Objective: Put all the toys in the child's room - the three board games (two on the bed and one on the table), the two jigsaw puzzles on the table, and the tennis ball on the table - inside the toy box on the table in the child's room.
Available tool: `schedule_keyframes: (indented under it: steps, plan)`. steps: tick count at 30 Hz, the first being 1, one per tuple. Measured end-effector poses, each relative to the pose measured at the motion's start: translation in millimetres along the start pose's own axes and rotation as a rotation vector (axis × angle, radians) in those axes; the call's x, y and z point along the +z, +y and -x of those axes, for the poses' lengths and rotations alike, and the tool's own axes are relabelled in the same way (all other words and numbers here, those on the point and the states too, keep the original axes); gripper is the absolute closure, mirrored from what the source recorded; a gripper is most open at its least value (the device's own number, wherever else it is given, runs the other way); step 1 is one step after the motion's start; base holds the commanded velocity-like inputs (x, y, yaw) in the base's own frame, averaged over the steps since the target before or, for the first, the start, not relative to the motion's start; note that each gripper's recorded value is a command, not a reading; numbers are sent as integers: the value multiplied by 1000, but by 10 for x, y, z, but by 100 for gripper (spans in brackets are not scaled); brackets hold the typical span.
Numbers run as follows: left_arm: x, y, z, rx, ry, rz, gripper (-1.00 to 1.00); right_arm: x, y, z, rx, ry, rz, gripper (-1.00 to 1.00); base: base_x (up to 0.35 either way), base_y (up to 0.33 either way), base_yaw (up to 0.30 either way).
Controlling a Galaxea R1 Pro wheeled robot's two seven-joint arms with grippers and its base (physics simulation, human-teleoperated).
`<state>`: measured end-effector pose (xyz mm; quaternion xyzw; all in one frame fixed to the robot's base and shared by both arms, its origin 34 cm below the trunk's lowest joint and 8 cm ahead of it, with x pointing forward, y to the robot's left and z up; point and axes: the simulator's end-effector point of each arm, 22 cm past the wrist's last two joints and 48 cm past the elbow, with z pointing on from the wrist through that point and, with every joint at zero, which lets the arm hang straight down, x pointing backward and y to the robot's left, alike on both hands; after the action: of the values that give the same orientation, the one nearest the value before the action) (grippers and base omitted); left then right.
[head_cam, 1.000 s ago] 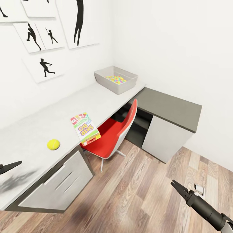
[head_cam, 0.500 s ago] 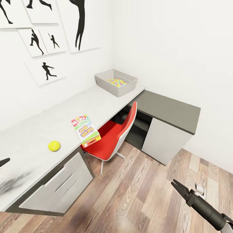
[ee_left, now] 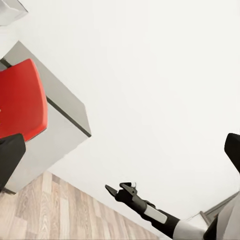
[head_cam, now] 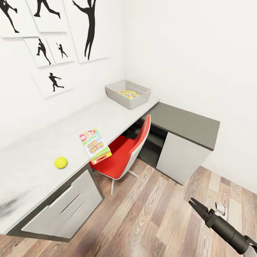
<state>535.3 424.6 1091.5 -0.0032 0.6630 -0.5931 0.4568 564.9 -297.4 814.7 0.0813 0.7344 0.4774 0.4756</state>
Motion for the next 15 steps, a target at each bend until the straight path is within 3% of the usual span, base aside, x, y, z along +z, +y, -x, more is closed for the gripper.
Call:
schedule_keyframes:
  steps: [10, 15]
  plan:
    - [-74, -91, 61, 25, -25, 1, -100, 4, 50, 47, -10, -8, 9, -100, -1, -2, 0]
    - [-86, -128, 77, 33, -30, -3, -100, 9, 76, 70, -15, -12, 14, -100, -93, -132, 0]
